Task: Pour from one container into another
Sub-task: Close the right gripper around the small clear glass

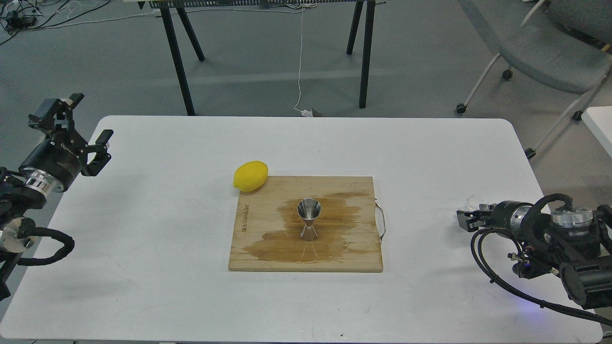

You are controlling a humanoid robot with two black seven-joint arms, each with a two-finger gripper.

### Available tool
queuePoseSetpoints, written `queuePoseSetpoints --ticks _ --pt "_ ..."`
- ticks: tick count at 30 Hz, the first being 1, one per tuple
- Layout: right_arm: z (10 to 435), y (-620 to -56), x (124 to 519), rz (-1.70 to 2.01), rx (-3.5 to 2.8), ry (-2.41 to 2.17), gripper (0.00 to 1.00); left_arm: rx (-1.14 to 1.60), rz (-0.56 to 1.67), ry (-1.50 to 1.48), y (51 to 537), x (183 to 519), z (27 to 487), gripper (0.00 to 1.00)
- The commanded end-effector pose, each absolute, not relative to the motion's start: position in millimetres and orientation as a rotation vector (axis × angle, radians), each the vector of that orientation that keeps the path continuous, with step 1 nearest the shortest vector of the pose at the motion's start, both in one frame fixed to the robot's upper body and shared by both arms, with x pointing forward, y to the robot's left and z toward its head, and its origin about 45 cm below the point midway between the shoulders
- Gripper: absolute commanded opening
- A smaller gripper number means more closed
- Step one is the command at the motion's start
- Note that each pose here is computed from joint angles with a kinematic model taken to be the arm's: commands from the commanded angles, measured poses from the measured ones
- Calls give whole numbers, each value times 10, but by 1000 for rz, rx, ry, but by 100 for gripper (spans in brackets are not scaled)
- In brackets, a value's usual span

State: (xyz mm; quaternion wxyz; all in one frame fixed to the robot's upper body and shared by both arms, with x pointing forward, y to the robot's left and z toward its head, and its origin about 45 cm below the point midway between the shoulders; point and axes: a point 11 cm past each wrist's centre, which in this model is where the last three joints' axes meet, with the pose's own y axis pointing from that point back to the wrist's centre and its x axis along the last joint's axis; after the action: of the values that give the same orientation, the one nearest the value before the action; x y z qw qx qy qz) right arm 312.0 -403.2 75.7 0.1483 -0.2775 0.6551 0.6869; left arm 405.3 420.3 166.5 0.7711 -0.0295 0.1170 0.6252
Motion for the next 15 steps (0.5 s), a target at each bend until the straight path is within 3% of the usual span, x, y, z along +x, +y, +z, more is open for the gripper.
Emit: queuePoseSetpoints --ticks 1,15 --pt "759 -4033 3119 1975 -800 1886 53 -63 1356 254 4208 4051 1665 99" --pt "747 -4034 3108 1972 -806 1899 46 -58 1366 252 4240 4045 1655 99"
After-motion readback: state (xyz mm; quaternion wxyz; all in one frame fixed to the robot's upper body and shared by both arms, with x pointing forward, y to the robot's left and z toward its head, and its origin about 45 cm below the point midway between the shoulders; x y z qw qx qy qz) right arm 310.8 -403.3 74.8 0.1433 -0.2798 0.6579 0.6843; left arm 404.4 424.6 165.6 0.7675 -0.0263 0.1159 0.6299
